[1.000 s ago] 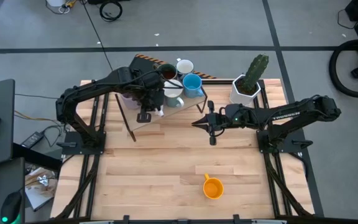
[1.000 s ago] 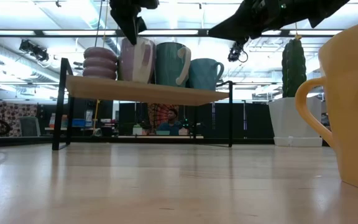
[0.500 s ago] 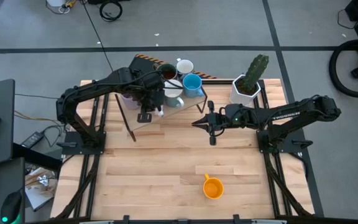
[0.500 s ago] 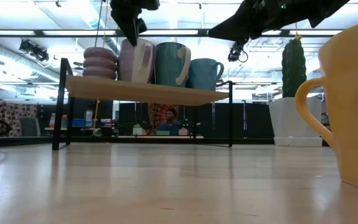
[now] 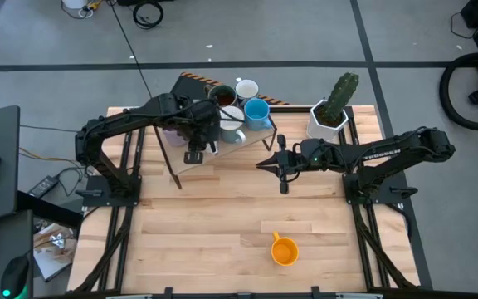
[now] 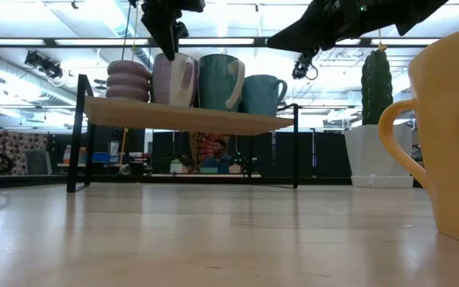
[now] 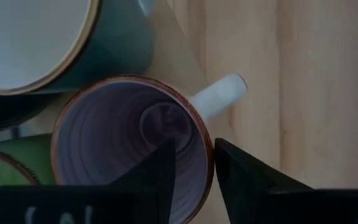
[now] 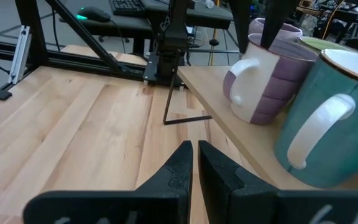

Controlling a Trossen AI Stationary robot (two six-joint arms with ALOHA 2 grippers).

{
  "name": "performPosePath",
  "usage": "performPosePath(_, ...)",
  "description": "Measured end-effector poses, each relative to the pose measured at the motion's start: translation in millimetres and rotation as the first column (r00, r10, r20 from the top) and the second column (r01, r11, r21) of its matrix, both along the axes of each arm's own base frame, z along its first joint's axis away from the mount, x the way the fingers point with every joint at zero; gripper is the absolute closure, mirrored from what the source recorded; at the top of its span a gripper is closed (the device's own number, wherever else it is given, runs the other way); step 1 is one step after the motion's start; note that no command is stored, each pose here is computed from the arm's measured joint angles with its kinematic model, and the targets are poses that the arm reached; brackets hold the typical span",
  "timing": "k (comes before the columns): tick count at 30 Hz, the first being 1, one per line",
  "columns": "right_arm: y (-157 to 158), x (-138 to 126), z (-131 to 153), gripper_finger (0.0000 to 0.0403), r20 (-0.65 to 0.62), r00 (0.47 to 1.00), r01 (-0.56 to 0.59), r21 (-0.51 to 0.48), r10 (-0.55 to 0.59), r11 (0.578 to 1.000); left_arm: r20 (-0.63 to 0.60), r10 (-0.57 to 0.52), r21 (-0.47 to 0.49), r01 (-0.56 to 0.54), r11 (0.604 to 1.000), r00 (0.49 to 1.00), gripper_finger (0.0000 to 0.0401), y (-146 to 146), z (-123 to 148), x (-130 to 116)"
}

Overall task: Place coffee mugs
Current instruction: Put the stripe purple mug on the shelf

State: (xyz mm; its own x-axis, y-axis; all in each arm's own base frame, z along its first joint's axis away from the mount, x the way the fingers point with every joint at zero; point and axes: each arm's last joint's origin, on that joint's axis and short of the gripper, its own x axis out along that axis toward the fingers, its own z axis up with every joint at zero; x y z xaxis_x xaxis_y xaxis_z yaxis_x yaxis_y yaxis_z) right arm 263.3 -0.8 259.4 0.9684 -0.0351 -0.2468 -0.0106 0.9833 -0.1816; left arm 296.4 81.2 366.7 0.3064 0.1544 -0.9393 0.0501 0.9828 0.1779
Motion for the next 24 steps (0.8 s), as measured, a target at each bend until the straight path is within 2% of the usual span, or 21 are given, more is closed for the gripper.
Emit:
performPosePath(2, 0, 0, 0, 0.0372, -0.004, 1.000, 0.000, 0.000, 0.000, 1.000, -0.008, 0.003, 0.030, -0.002, 1.000, 1.000, 0.0282, -3, 0, 1)
performPosePath(6, 0, -1, -2, 0.0372, -0.020, 1.000, 0.000, 0.000, 0.000, 1.000, -0.009, -0.012, 0.034, 0.012, 0.999, 1.000, 0.0277, -8, 0, 2)
performPosePath(13, 0, -1, -4, 0.0372, -0.038, 0.999, -0.001, -0.002, 0.001, 1.000, -0.002, 0.008, 0.044, -0.008, 0.999, 1.000, 0.0218, -10, 4, -2)
performPosePath(19, 0, -1, -4, 0.0372, -0.038, 0.999, -0.001, -0.003, 0.001, 1.000, 0.019, 0.019, 0.166, -0.021, 0.986, 1.000, 0.0189, -16, 14, -9)
performPosePath(24, -1, -1, -4, 0.0372, -0.044, 0.998, 0.032, -0.017, -0.032, 0.999, 0.165, -0.025, 0.252, -0.018, 0.968, 0.986, 0.0190, -33, 31, -6)
